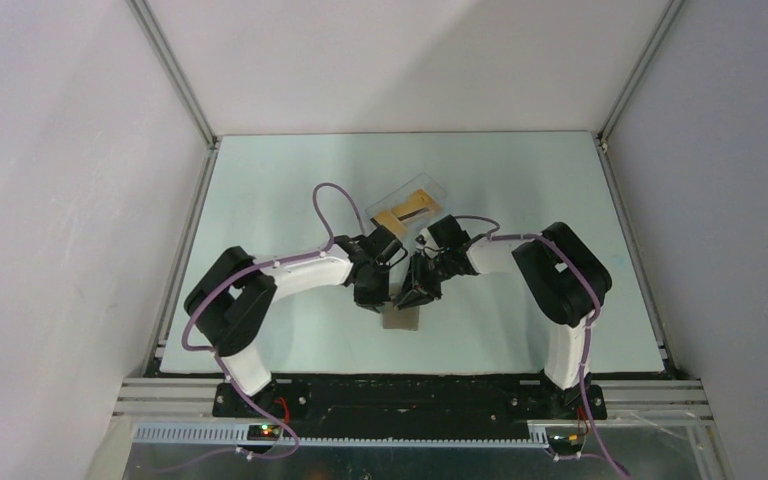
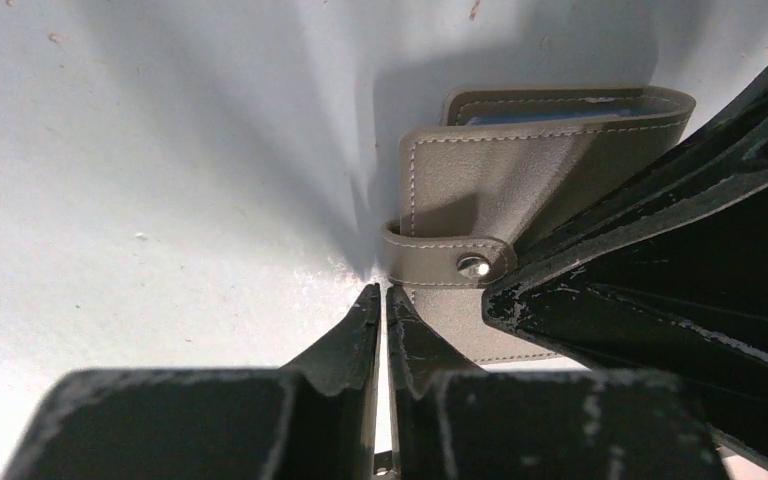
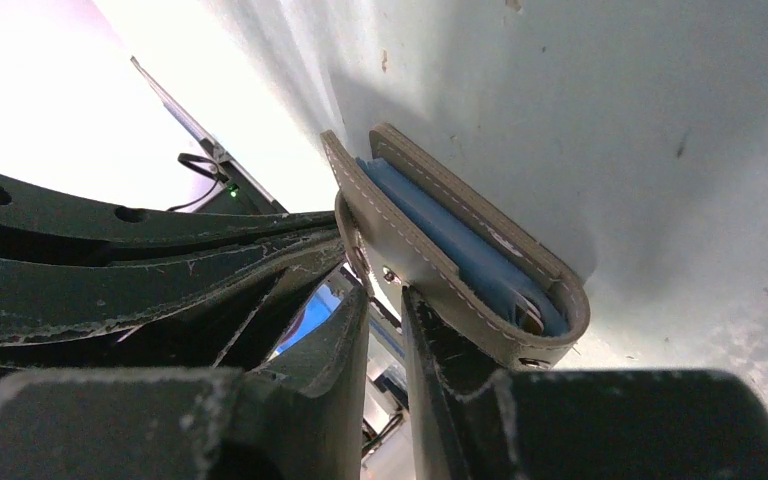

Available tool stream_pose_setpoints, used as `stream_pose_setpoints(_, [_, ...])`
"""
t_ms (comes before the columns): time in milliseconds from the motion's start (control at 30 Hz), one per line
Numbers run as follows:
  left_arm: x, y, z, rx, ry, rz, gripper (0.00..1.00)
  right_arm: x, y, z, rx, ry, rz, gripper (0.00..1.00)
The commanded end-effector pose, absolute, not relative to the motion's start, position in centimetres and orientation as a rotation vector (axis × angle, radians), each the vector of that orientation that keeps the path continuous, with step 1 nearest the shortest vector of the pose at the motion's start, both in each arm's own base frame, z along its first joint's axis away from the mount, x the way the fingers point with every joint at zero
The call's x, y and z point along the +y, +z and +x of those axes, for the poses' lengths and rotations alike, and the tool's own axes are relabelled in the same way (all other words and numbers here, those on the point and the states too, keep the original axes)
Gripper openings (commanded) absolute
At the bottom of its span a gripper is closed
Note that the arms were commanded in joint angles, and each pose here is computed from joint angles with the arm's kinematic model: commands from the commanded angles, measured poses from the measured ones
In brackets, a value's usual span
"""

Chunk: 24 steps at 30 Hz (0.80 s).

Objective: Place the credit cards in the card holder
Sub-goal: Close the card holder at the center of the board.

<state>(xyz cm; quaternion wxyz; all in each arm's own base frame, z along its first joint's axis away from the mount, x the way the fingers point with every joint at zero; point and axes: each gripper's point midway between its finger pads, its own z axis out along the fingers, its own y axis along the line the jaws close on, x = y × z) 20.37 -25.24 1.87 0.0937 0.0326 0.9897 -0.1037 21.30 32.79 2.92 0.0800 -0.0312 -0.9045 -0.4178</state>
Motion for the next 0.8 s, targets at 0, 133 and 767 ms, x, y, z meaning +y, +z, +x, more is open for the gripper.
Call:
stream_pose_setpoints(0, [-25.8,2.7,21.6,2.877,-0.291,0.124,0.1,31.3,-1.7,21.8,-2.835,-1.049,-0.155,0.23])
stream_pose_setpoints(133, [-25.9,3.3,21.8,2.862,-0.3,0.128,0.14,31.1,-2.1,21.6,-2.834,-1.024,-0.159,0.21])
stream_pose_setpoints(767, [-26.9,5.4,23.1,2.804,-0.544,0.048,0.33,31.1,-2.5,21.1,-2.818,-1.017,-0.142,0.2])
